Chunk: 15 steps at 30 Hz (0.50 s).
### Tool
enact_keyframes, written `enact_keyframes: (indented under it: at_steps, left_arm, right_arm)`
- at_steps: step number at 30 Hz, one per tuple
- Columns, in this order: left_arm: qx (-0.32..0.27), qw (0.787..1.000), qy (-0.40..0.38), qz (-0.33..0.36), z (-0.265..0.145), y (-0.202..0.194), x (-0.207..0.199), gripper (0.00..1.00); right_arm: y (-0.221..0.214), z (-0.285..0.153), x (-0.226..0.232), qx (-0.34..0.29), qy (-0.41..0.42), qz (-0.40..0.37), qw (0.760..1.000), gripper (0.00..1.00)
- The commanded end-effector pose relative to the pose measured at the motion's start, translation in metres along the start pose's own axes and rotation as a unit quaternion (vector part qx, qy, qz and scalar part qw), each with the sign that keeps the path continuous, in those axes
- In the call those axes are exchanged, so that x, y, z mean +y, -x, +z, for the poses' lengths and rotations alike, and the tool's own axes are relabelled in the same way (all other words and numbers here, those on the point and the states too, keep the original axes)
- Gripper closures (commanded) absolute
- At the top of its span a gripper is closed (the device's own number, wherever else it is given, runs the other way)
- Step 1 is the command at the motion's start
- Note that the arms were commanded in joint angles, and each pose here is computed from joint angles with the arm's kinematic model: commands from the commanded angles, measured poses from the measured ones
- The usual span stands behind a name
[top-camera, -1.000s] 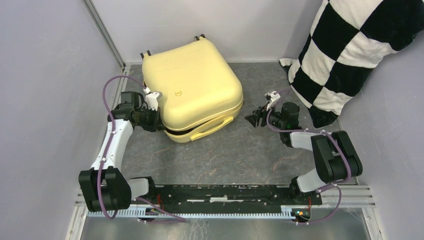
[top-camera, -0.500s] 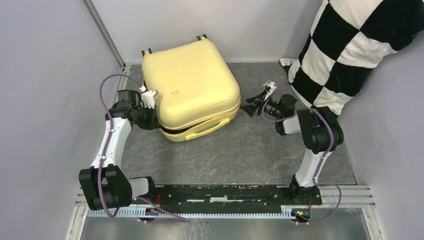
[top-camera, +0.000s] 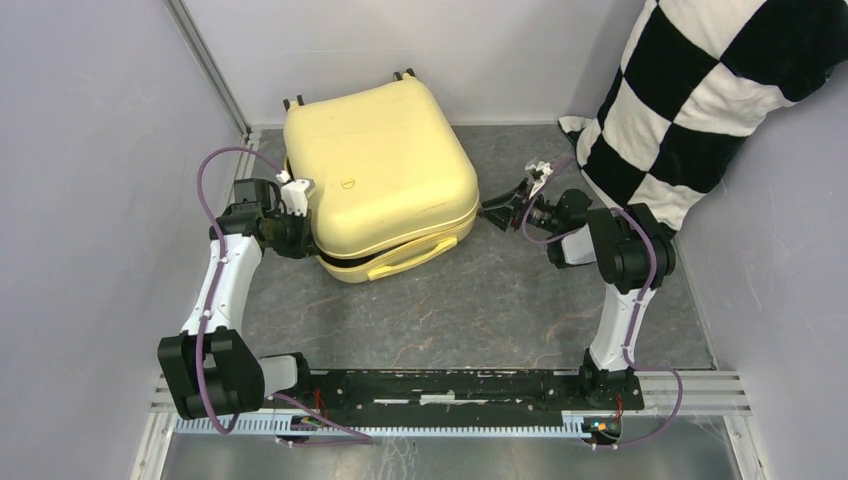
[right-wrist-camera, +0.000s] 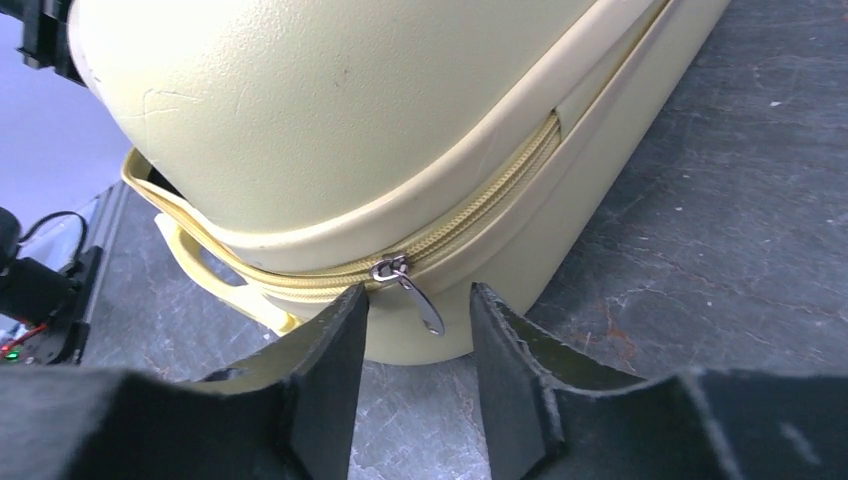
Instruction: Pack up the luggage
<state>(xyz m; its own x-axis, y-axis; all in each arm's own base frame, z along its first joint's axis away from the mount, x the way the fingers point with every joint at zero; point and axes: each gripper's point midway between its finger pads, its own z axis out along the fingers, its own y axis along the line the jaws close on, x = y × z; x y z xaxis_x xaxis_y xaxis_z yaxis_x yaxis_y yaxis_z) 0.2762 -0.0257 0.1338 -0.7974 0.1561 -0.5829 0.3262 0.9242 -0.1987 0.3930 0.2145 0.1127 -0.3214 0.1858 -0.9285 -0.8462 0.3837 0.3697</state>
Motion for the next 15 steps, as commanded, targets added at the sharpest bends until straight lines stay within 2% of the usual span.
enact_keyframes:
  at_steps: [1, 3, 6, 8, 10, 15]
  left_arm:
    - [-0.065, 0.998, 0.017, 0.017, -0.006, 0.040, 0.010, 0.98]
    - [-0.062, 0.998, 0.018, 0.017, -0.005, 0.039, 0.010, 0.98]
    - [-0.061, 0.998, 0.022, 0.019, -0.005, 0.037, 0.011, 0.98]
    - [-0.062, 0.998, 0.020, 0.018, -0.005, 0.039, 0.011, 0.98]
    - [-0.064, 0.998, 0.014, 0.013, -0.005, 0.040, 0.009, 0.98]
    - [-0.068, 0.998, -0.002, 0.000, -0.002, 0.041, 0.003, 0.98]
  right_arm:
    - [0.031, 0.007, 0.032, -0.045, 0.079, -0.048, 0.995, 0.55]
    - [0.037, 0.006, 0.038, -0.057, 0.093, -0.045, 0.993, 0.64]
    - [0.044, 0.003, 0.048, -0.075, 0.107, -0.048, 0.990, 0.87]
    - [0.044, 0.001, 0.049, -0.078, 0.098, -0.048, 0.991, 0.96]
    - [0.043, -0.002, 0.050, -0.080, 0.081, -0.054, 0.992, 1.00]
    - [0.031, -0.009, 0.051, -0.057, 0.037, -0.076, 0.995, 1.00]
